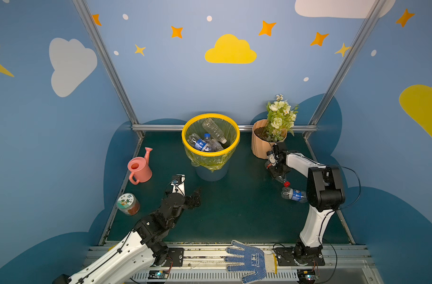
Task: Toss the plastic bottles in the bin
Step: 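Lift the red-labelled bottle with the right gripper toward the bin, then move the red-labelled bottle over the bin and open the right gripper, then reach the right gripper to the last blue-labelled bottle and grasp it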
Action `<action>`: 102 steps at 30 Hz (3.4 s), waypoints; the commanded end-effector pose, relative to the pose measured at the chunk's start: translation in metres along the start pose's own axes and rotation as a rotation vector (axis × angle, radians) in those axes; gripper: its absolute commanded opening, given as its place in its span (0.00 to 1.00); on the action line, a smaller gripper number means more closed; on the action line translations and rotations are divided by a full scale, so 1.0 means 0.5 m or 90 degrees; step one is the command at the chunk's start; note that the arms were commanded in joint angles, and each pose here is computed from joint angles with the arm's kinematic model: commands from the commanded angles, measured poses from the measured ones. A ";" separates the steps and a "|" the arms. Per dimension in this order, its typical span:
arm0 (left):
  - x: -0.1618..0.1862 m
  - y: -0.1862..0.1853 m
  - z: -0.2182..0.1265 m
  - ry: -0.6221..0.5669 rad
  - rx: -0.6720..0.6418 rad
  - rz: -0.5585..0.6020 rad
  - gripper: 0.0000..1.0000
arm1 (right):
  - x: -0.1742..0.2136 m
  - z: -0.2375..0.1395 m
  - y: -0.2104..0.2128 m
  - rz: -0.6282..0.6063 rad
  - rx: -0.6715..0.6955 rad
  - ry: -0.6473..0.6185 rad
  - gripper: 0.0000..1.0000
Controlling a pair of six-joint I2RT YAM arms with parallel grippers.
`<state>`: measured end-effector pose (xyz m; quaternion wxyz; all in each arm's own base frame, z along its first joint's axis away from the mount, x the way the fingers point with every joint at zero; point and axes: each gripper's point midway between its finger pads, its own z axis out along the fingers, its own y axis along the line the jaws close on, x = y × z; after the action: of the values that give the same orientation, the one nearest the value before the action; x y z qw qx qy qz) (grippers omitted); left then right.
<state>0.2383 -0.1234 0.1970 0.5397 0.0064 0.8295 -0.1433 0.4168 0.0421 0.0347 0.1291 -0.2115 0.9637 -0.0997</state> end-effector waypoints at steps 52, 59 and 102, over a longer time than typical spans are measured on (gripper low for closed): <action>-0.023 0.055 -0.046 -0.083 -0.030 -0.087 1.00 | -0.127 -1.115 0.115 0.089 -0.543 -1.055 0.51; -0.020 0.049 -0.038 -0.072 -0.029 -0.086 1.00 | -0.326 -0.958 0.315 0.040 -0.667 -0.877 0.52; 0.011 0.050 -0.020 -0.064 -0.024 -0.075 1.00 | 0.336 -0.251 -0.040 1.026 -0.134 -0.252 0.97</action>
<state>0.2310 -0.0991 0.1895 0.5658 -0.0578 0.8071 -0.1585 0.2497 -0.0385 0.1463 0.3593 0.4869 0.7854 0.1304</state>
